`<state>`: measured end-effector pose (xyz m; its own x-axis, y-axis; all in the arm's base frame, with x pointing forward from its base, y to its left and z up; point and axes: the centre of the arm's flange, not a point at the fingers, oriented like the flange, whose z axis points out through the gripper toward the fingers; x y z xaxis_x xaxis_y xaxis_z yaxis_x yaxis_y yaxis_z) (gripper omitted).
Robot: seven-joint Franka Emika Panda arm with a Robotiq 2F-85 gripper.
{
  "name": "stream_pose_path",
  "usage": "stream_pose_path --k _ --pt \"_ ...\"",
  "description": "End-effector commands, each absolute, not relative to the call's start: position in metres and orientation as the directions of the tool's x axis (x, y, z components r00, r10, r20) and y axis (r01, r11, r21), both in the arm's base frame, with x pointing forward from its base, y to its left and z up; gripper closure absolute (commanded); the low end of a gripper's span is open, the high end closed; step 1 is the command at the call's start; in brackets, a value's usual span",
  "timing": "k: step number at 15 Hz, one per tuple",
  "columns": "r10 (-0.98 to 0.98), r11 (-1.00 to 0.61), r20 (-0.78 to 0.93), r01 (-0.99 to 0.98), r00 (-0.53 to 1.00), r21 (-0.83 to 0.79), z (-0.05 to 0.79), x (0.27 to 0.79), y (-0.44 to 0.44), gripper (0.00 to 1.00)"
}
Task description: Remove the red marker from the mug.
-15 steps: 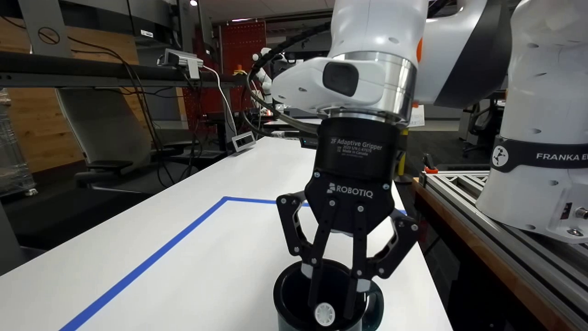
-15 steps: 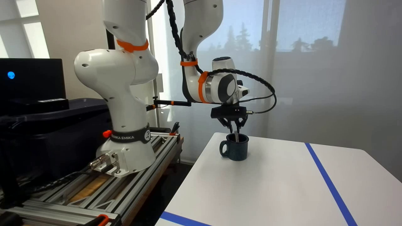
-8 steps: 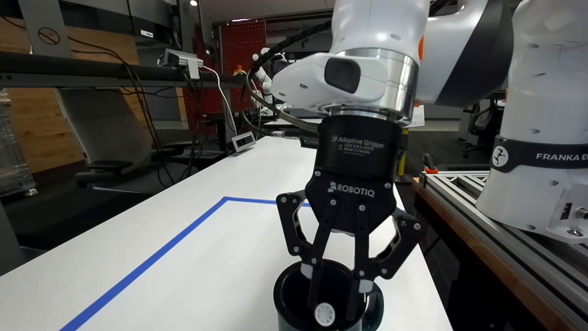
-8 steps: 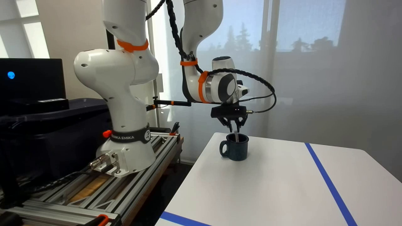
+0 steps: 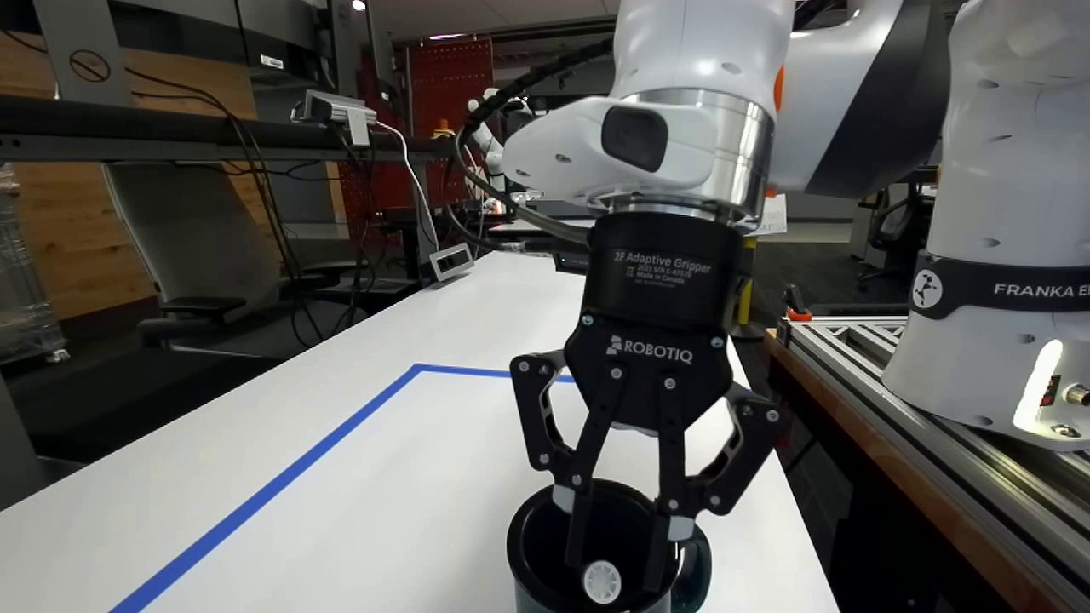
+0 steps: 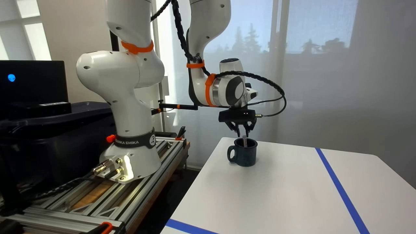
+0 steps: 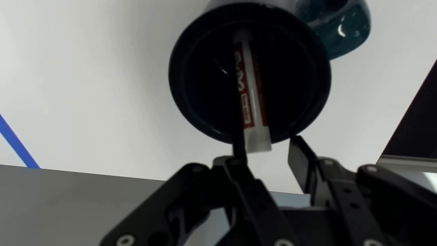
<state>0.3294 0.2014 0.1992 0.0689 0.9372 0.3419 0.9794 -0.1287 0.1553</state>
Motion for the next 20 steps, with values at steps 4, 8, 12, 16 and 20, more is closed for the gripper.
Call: stream_pose_path --k 4,8,12,16,20 --pt "0.942 -0.088 0.336 0.982 0.026 0.170 0.208 0.330 0.200 0.63" --pt "0.941 -0.071 0.338 0.981 0.006 0.180 0.206 0.332 0.201 0.64" --pt "0.940 -0.053 0.340 0.981 -0.014 0.187 0.203 0.335 0.202 0.60" --pt "0.938 -0.038 0.345 0.981 -0.030 0.190 0.200 0.339 0.204 0.59" --pt "0.934 -0.029 0.354 0.982 -0.039 0.185 0.196 0.343 0.205 0.65"
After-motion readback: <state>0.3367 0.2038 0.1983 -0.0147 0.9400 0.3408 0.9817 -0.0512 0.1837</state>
